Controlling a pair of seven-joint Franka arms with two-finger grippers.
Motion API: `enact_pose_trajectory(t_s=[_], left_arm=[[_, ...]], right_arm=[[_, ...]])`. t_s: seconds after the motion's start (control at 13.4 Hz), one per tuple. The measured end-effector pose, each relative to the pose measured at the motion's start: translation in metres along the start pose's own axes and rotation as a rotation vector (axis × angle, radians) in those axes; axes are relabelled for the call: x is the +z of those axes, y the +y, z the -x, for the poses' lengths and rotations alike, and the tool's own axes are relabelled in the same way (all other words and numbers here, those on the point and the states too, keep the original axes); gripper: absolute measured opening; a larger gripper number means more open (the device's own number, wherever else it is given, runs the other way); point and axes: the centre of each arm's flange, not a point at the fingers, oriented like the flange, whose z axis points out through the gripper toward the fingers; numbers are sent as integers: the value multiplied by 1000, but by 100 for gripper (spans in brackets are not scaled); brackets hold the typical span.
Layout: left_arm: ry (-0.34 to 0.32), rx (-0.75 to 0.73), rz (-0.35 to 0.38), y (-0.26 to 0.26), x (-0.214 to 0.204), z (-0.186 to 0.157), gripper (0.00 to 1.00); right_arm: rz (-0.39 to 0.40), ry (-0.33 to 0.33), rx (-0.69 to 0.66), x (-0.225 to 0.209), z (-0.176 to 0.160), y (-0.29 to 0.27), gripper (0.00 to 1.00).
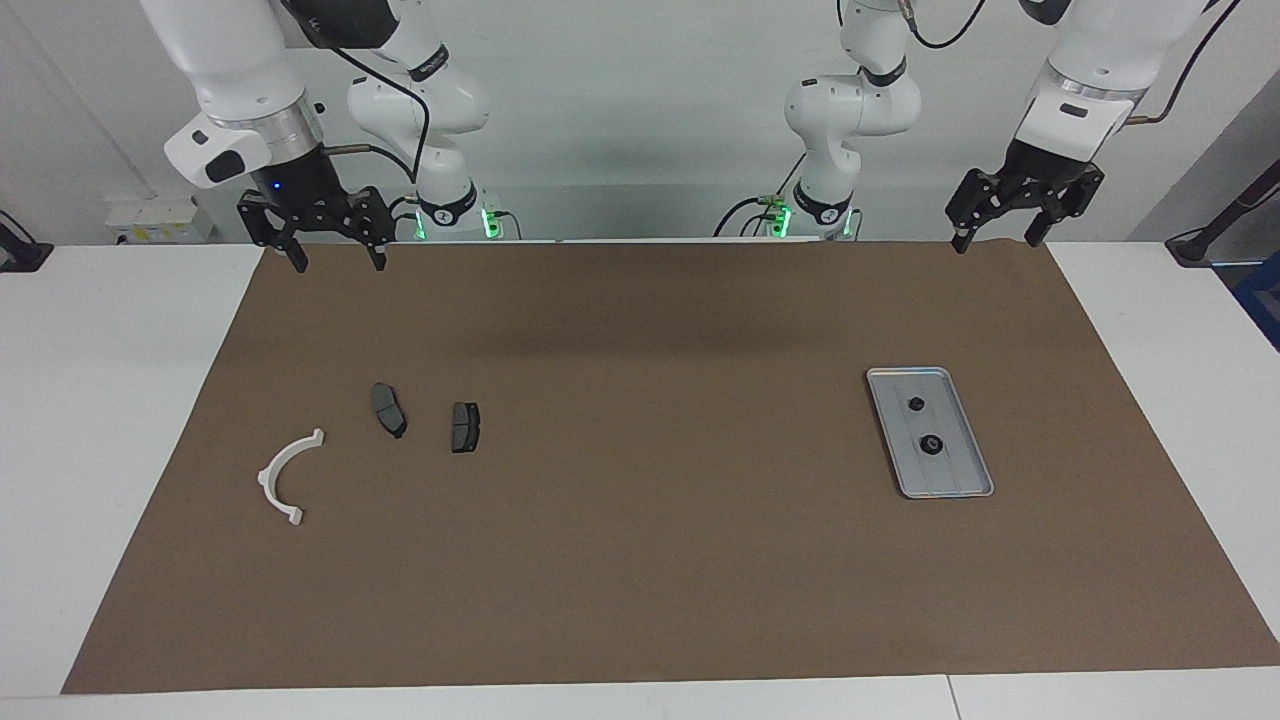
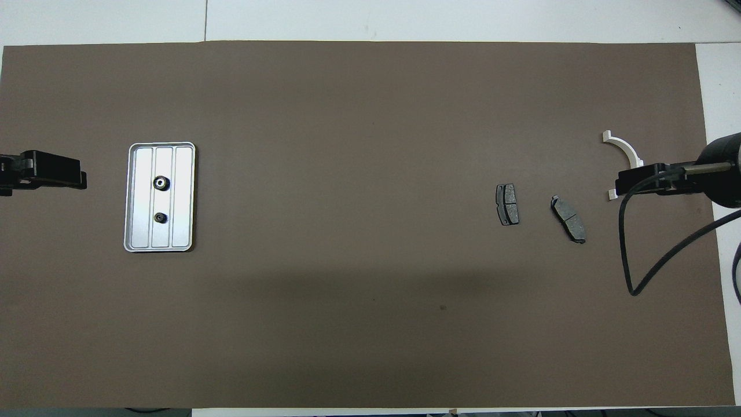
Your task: Pick bearing gear from pile to tray
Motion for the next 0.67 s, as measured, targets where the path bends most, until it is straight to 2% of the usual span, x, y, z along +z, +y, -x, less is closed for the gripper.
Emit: enact_pose_trajectory(t_s=[0.67], left_arm=[[-8,8,0,1,1,1,100]], right_arm=[[0,0,0,0,0,0,100]])
